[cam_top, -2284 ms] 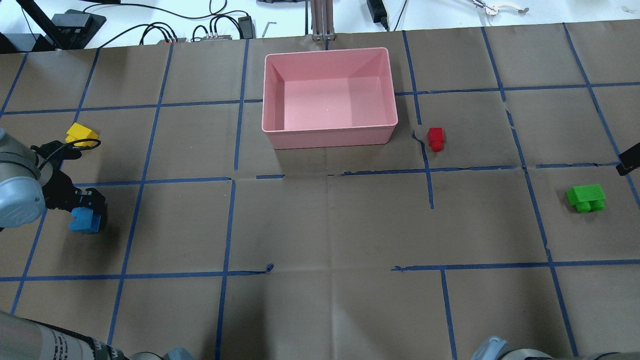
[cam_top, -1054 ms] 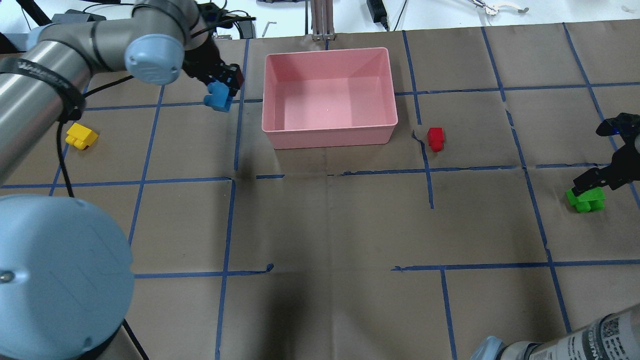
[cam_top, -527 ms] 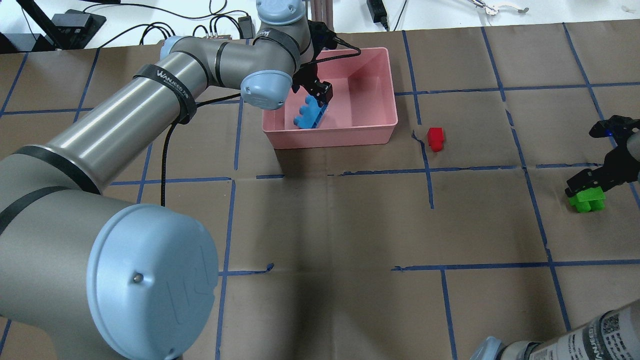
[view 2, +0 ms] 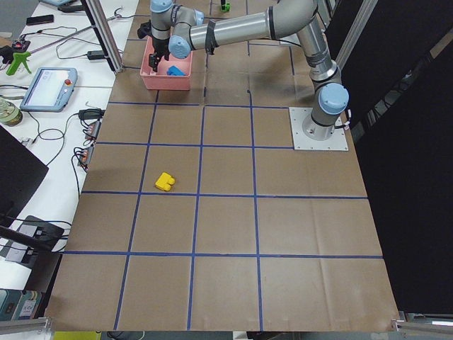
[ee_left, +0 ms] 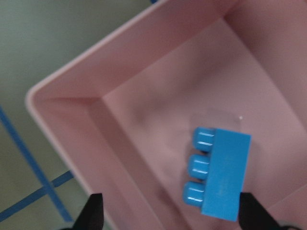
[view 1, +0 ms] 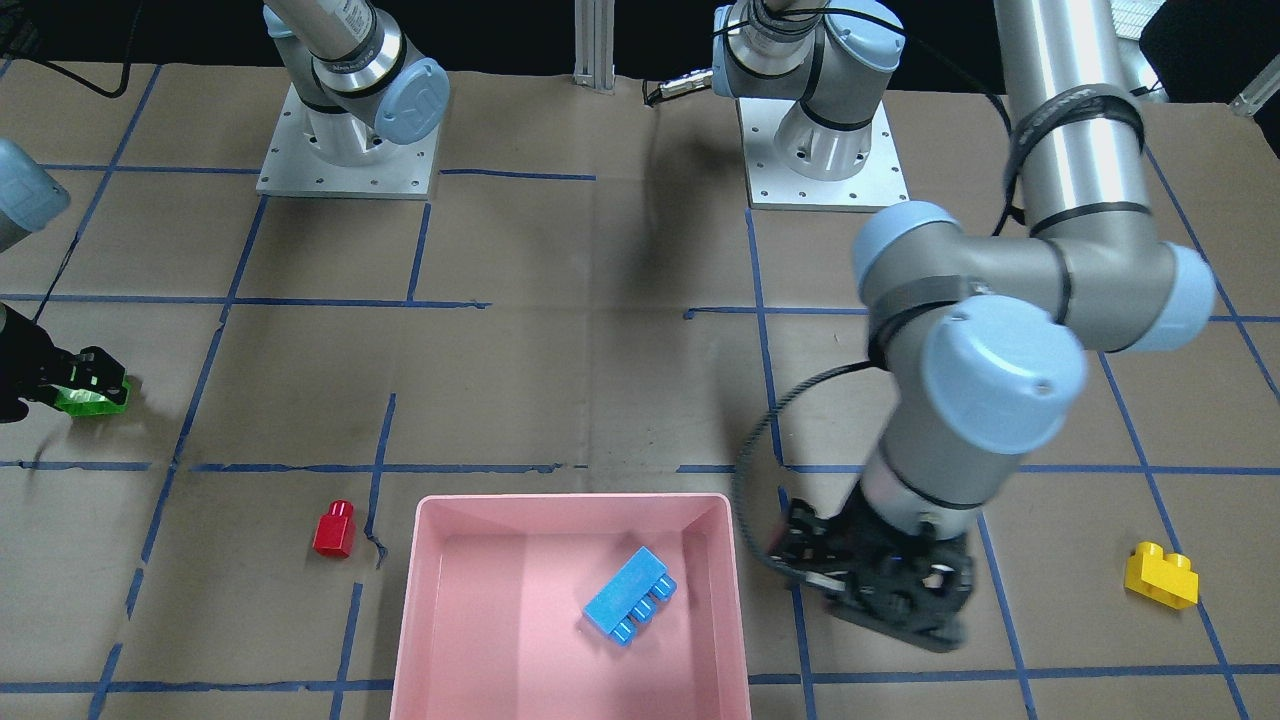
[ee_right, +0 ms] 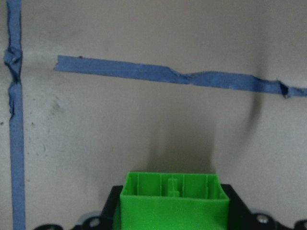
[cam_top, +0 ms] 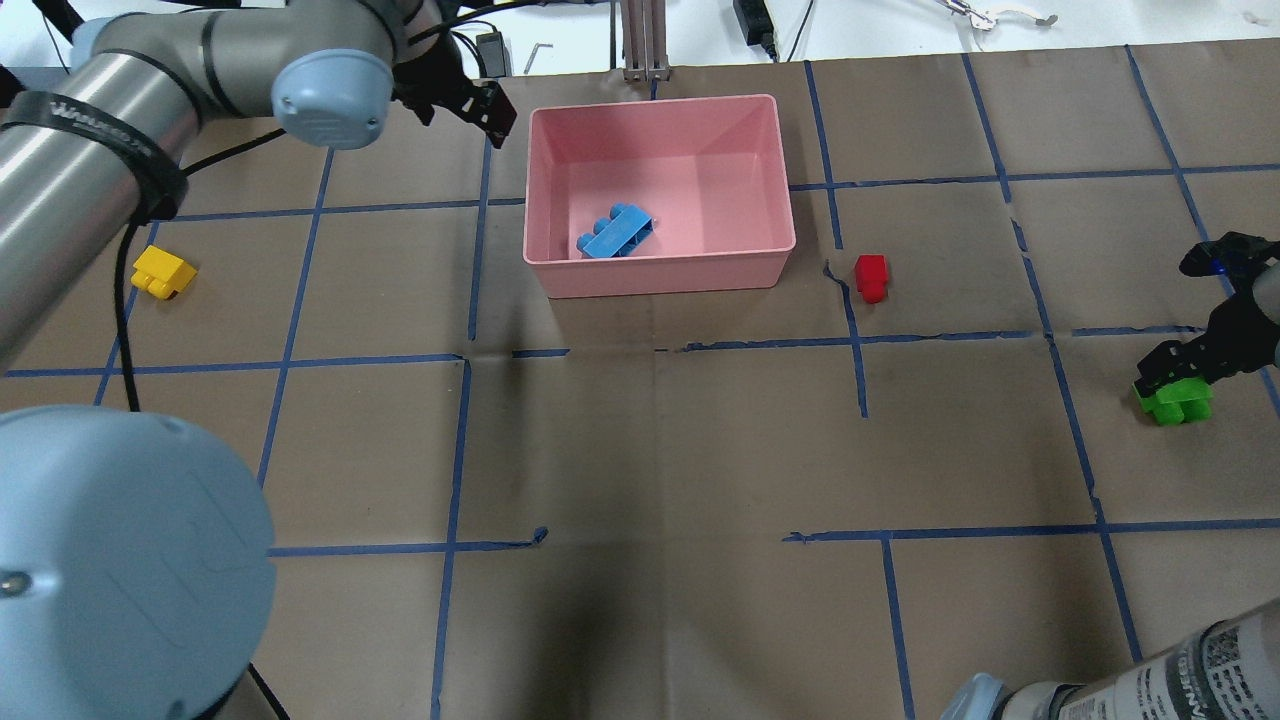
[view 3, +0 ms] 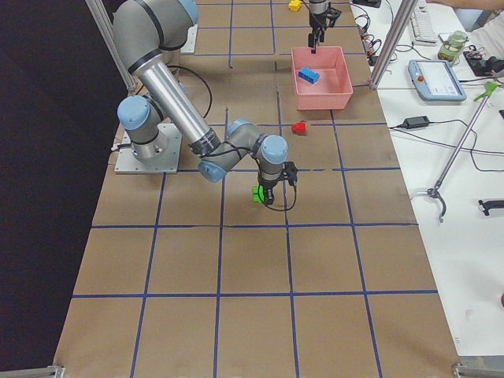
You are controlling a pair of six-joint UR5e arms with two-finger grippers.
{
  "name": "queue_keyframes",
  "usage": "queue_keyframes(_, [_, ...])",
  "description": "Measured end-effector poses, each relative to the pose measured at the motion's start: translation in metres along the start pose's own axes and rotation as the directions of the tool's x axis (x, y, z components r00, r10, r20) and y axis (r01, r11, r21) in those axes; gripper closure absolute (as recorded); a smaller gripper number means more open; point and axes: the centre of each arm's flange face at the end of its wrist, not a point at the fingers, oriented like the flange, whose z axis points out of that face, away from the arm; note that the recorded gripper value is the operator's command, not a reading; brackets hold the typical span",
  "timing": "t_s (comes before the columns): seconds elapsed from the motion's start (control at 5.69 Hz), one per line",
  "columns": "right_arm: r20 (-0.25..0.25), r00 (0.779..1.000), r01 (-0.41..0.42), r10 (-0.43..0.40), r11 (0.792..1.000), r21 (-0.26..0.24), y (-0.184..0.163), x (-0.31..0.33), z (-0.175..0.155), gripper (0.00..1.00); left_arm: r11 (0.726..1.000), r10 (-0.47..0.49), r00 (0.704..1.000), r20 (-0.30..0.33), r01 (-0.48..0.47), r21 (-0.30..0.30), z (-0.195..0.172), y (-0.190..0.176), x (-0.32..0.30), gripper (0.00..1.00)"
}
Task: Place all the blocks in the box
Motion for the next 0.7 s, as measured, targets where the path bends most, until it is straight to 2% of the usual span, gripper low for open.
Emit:
queue_keyframes(0.18, [-0.011,1.000,0.009,-0.009,1.000,0.012,-0.005,-0.003,-0.007,0.49,0.991,-0.129,0.992,0.012,0.130,-0.020,-0.001,0.035,-0.088,0.01])
queue_keyframes(0.35, [-0.036,0.999,0.020,-0.019,0.999,0.033,-0.018,-0.010,-0.024,0.49,0.970,-0.238,0.971,0.026,0.239,-0.039,0.003,0.072,-0.162,0.01])
queue_keyframes(0.53, [-0.058,0.998,0.026,-0.023,0.999,0.048,-0.033,-0.021,-0.051,0.49,0.957,-0.281,0.959,0.041,0.283,-0.059,0.012,0.101,-0.220,0.01])
queue_keyframes(0.7, [-0.063,0.998,0.032,-0.029,0.998,0.051,-0.041,-0.029,-0.070,0.49,0.955,-0.286,0.957,0.048,0.289,-0.072,0.024,0.124,-0.269,0.01])
